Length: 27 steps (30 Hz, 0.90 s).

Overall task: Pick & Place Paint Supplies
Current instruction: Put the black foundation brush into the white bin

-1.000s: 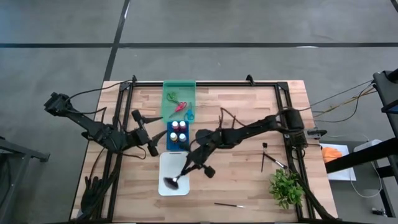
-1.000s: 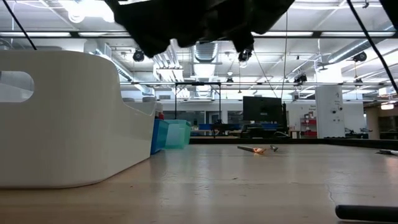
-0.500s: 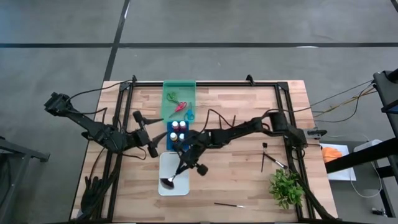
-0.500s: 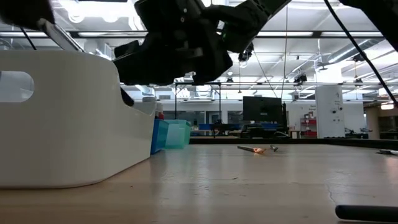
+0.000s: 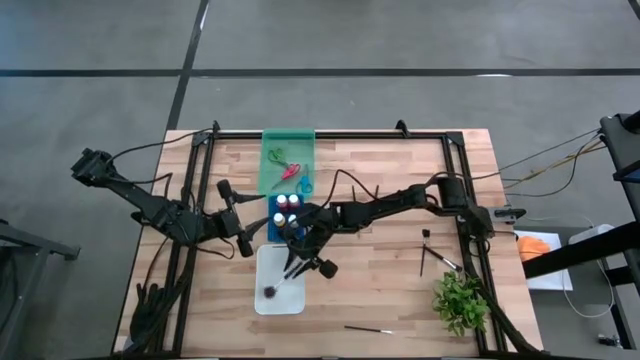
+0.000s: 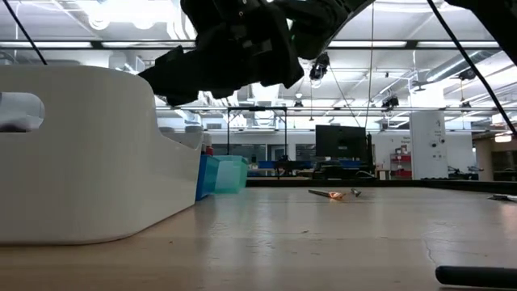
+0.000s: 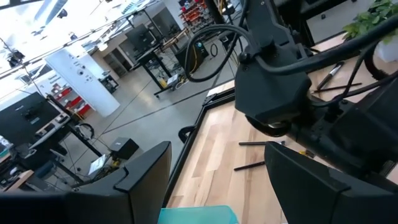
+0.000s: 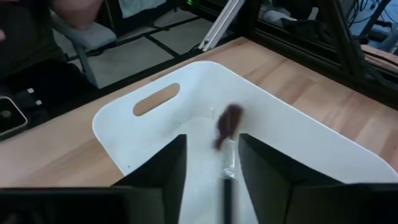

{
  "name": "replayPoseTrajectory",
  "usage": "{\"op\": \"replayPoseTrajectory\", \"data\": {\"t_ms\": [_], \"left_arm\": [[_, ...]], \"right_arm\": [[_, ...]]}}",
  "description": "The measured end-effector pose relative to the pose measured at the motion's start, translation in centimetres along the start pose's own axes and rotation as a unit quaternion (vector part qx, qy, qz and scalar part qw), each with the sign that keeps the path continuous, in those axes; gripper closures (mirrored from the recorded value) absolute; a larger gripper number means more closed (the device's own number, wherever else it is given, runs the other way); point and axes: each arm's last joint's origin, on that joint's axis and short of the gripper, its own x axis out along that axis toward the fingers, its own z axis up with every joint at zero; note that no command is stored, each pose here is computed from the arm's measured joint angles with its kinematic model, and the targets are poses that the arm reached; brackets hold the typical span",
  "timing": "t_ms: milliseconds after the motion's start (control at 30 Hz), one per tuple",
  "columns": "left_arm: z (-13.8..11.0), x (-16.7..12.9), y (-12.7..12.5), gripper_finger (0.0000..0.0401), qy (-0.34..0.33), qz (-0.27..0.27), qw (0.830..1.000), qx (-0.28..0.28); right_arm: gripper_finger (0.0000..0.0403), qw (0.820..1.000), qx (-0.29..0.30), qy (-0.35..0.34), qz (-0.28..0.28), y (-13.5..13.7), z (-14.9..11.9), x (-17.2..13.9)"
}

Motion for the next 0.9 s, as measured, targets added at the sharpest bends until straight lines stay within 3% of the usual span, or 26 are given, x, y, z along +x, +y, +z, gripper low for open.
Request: {"op": "replayPoseTrajectory", "data": {"t_ms": [300,433,533,633,733,900], "left_arm": [[0.0,0.0,0.0,0.0134,0.0,0.0,1.0,0.002],[0.0,0.0,0.0,0.0134,0.0,-0.001,1.0,0.008],[0.0,0.0,0.0,0.0134,-0.001,-0.001,1.0,0.009],[0.0,0.0,0.0,0.0135,-0.002,-0.001,1.0,0.007],[0.0,0.0,0.0,0.0135,-0.002,-0.001,1.0,0.007],[0.1,0.0,0.0,0.0135,-0.002,0.0,1.0,0.006]], "right_arm": [[0.0222,1.0,0.028,0.009,-0.007,0.2,1.5,-1.6],[0.0221,0.995,0.051,0.063,-0.05,1.3,3.4,-3.7],[0.022,0.982,0.1,0.125,-0.098,2.5,3.9,-4.8],[0.022,0.959,0.151,0.181,-0.16,3.9,3.7,-5.6],[0.022,0.923,0.213,0.219,-0.232,5.4,2.5,-6.1],[0.022,0.832,0.357,0.237,-0.352,7.8,0.4,-7.8]]}}
